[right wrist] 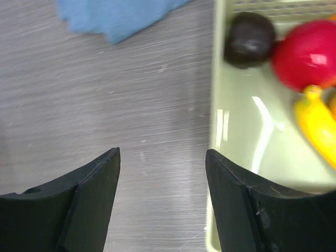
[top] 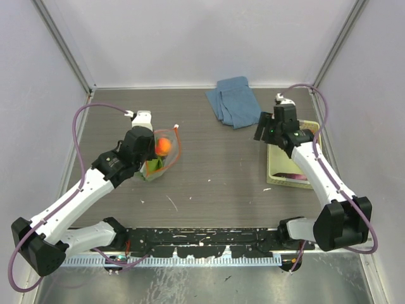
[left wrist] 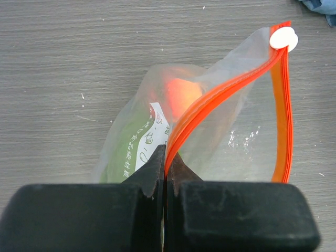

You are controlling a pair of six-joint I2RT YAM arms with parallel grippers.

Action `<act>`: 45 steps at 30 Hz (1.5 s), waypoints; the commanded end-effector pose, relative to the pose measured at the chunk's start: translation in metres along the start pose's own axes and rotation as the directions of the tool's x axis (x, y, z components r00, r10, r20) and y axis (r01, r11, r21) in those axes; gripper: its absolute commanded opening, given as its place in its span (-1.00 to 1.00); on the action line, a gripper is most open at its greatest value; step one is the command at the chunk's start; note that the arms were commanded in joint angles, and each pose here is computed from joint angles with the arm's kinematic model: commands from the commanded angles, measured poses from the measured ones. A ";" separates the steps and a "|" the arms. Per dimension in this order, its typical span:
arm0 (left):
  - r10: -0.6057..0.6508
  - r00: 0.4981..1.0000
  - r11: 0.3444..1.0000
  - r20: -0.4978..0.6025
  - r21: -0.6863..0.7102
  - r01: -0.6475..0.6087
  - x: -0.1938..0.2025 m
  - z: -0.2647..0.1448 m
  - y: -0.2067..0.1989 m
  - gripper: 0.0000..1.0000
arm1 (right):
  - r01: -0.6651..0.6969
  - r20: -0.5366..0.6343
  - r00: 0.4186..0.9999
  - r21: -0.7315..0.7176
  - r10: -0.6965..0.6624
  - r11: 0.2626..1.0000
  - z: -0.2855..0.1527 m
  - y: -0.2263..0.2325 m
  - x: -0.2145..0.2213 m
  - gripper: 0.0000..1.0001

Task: Place the food in the zip-top bag and seal the zipper
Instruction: Pick up the fake fruit from the bin.

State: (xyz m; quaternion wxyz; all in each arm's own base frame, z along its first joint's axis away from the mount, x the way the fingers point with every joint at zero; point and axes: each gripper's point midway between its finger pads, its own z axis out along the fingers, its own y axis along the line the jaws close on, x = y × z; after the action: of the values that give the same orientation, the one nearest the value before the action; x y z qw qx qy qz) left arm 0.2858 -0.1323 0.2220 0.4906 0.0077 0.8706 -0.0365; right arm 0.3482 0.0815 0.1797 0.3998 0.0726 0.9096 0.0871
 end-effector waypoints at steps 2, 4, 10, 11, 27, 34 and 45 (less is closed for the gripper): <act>-0.041 0.996 0.999 0.073 0.034 0.039 -0.019 -0.004 -0.005 -1.00 | -0.140 0.169 0.980 0.183 0.109 0.973 -0.011 -0.061 -0.037 0.42; -0.041 0.996 0.999 0.075 0.033 0.039 -0.019 -0.004 -0.005 -1.00 | -0.189 0.188 0.972 0.258 0.142 0.948 -0.007 -0.088 -0.036 0.42; -0.045 0.996 0.998 0.076 0.041 0.042 -0.019 -0.004 -0.006 -1.00 | -0.347 0.261 0.923 0.244 0.284 0.906 0.011 -0.127 -0.043 0.44; -0.044 0.996 0.998 0.075 0.044 0.041 -0.019 -0.005 -0.006 -1.00 | -0.362 0.275 0.915 0.238 0.295 0.901 0.014 -0.129 -0.047 0.44; -0.041 0.996 0.998 0.076 0.041 0.038 -0.019 -0.006 -0.005 -1.00 | -0.403 0.279 0.910 0.423 0.306 0.812 0.074 -0.193 -0.058 0.94; -0.039 0.997 0.999 0.071 0.038 0.036 -0.017 -0.005 -0.005 -1.00 | -0.393 0.178 0.919 0.344 0.351 0.853 0.109 -0.184 -0.047 0.94; -0.038 0.997 0.999 0.071 0.038 0.035 -0.017 -0.004 -0.005 -1.00 | -0.363 0.021 0.924 0.356 0.381 0.861 0.135 -0.183 -0.008 1.00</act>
State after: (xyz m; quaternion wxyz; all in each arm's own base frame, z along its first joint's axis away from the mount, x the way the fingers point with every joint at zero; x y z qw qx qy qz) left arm 0.2843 -0.1348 0.2211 0.4913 0.0118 0.8697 -0.0460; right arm 0.4326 -0.0865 0.0483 0.3266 0.3255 0.8873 -0.0100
